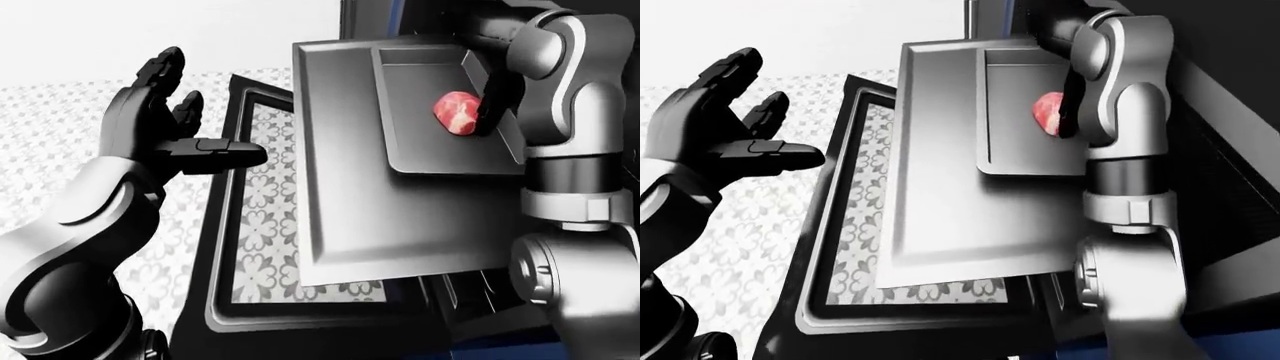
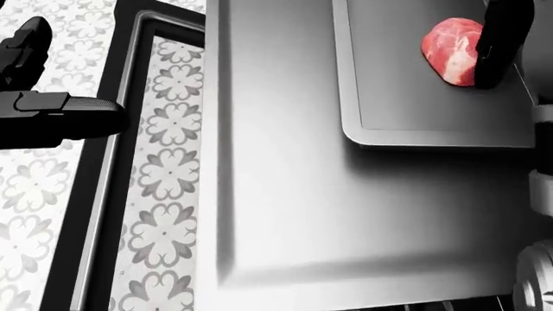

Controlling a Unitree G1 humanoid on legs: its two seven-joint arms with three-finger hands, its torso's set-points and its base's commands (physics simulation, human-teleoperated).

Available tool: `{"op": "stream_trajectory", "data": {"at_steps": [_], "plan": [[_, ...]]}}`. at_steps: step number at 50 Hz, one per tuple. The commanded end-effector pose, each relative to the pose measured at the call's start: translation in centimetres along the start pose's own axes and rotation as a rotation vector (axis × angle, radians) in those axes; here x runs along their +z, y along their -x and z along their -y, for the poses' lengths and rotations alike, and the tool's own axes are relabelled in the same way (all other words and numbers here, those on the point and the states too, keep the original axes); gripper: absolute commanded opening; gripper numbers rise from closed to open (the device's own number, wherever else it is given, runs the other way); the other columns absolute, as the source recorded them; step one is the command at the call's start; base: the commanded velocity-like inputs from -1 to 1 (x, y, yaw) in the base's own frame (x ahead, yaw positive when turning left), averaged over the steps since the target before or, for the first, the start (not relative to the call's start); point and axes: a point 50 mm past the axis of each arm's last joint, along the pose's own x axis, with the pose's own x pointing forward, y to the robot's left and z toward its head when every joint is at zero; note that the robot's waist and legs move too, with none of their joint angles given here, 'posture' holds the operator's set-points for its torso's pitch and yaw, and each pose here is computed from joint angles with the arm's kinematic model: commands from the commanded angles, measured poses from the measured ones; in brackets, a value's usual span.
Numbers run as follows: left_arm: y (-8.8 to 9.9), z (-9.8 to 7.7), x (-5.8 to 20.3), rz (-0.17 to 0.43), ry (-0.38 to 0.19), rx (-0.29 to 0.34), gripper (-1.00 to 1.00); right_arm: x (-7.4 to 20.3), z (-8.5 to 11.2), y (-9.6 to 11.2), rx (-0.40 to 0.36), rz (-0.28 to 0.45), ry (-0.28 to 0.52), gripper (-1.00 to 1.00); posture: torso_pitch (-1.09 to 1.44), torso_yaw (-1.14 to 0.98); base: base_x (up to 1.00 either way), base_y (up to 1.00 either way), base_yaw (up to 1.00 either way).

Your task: Pick the steak from the top rack in the oven and place it on the plate on the counter.

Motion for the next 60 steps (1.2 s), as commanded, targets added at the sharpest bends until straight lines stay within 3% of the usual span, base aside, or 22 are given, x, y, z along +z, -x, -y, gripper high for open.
{"op": "stream_trajectory", "data": {"at_steps": [1, 24, 33, 50, 60], "plan": [[0.3, -0.1, 1.4, 0.079, 0.003, 0.006, 1.00, 0.1, 2.4, 1.0, -0.111, 0.004, -0.001, 1.00, 0.33, 0.00, 0.00, 0.00, 0.00], [0.2, -0.5, 1.1, 0.077, 0.002, 0.014, 1.00, 0.1, 1.2, -0.4, -0.073, -0.007, -0.018, 0.98, 0.56, 0.00, 0.00, 0.00, 0.00], [0.2, -0.6, 1.3, 0.079, -0.001, 0.018, 1.00, -0.7, 0.8, -0.6, -0.062, -0.034, -0.023, 0.84, 0.65, 0.00, 0.00, 0.00, 0.00], [0.1, -0.7, 1.2, 0.078, -0.001, 0.019, 1.00, -2.3, 0.9, -0.2, -0.069, -0.092, -0.034, 0.36, 0.73, 0.00, 0.00, 0.00, 0.00], [0.2, -0.7, 1.3, 0.081, -0.001, 0.019, 1.00, -2.9, 0.6, 0.0, -0.062, -0.106, -0.042, 0.27, 0.73, 0.00, 0.00, 0.00, 0.00]]}}
